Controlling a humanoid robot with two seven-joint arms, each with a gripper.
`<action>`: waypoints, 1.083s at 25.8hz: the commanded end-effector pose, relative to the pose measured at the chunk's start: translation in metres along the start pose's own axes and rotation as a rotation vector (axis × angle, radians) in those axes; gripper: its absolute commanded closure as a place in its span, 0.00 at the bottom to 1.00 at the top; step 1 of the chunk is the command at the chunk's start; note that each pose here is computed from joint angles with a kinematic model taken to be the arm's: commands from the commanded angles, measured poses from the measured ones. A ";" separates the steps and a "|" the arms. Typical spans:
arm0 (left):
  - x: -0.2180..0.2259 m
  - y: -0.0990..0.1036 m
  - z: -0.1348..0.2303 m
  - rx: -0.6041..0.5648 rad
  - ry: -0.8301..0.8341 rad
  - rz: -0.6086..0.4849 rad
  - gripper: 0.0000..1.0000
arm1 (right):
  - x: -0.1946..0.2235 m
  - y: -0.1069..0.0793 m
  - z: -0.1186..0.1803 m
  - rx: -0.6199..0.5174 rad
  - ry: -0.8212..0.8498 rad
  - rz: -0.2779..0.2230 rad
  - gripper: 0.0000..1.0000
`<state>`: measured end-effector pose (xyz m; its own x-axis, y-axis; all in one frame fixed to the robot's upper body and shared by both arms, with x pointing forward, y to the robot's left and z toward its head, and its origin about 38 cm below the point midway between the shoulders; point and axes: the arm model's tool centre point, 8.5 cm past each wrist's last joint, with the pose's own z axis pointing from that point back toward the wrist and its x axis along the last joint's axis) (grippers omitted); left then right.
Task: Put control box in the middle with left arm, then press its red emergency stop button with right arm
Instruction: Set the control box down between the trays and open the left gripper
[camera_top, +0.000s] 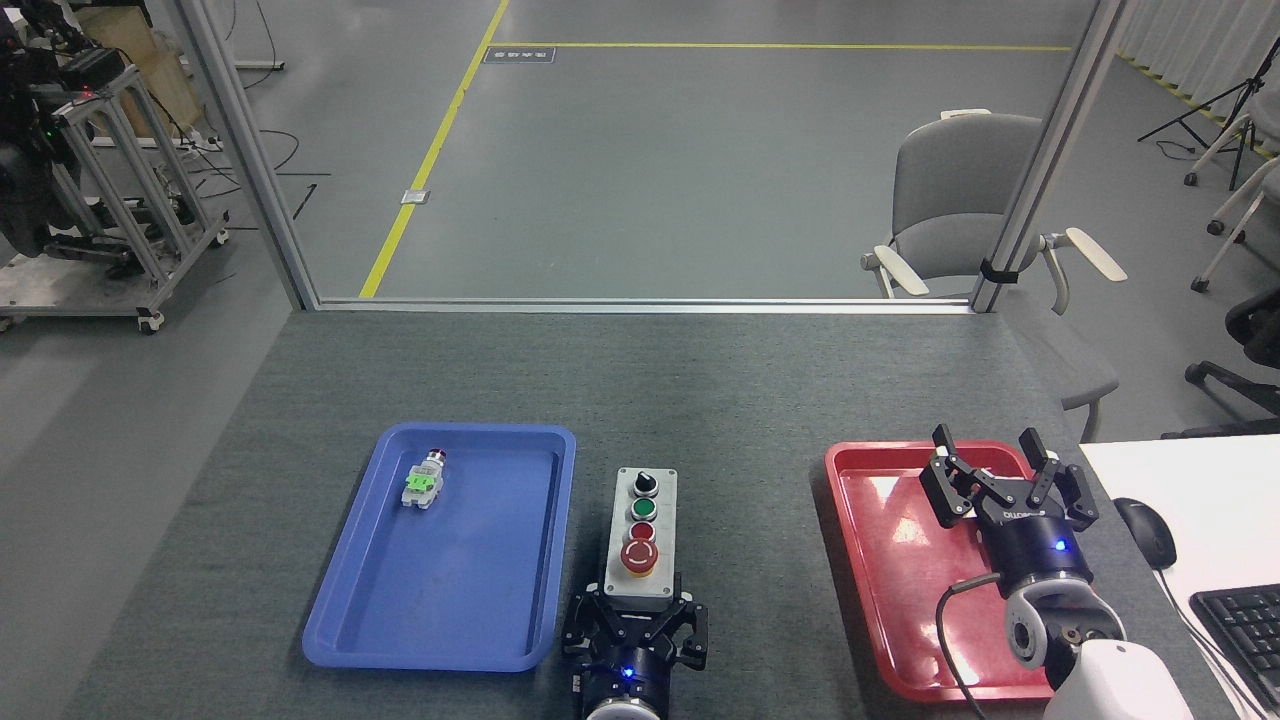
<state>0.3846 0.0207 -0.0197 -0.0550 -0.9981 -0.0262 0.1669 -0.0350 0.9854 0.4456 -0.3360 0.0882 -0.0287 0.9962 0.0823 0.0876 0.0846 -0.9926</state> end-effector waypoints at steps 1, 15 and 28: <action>0.000 0.000 0.000 0.018 -0.004 -0.001 1.00 | 0.000 0.000 0.000 -0.001 -0.003 0.002 0.01; 0.003 -0.008 0.001 0.019 -0.081 0.016 0.93 | 0.001 0.000 0.000 -0.006 -0.007 0.002 0.01; 0.001 -0.012 0.002 0.015 -0.082 0.017 0.14 | 0.000 0.000 0.001 -0.004 -0.008 0.006 0.01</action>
<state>0.3811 0.0199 -0.0311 -0.1358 -0.9907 0.0048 0.1522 -0.0161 0.9882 0.4451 -0.3358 0.0884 -0.0368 0.9964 0.0758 0.0920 0.0789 -0.9926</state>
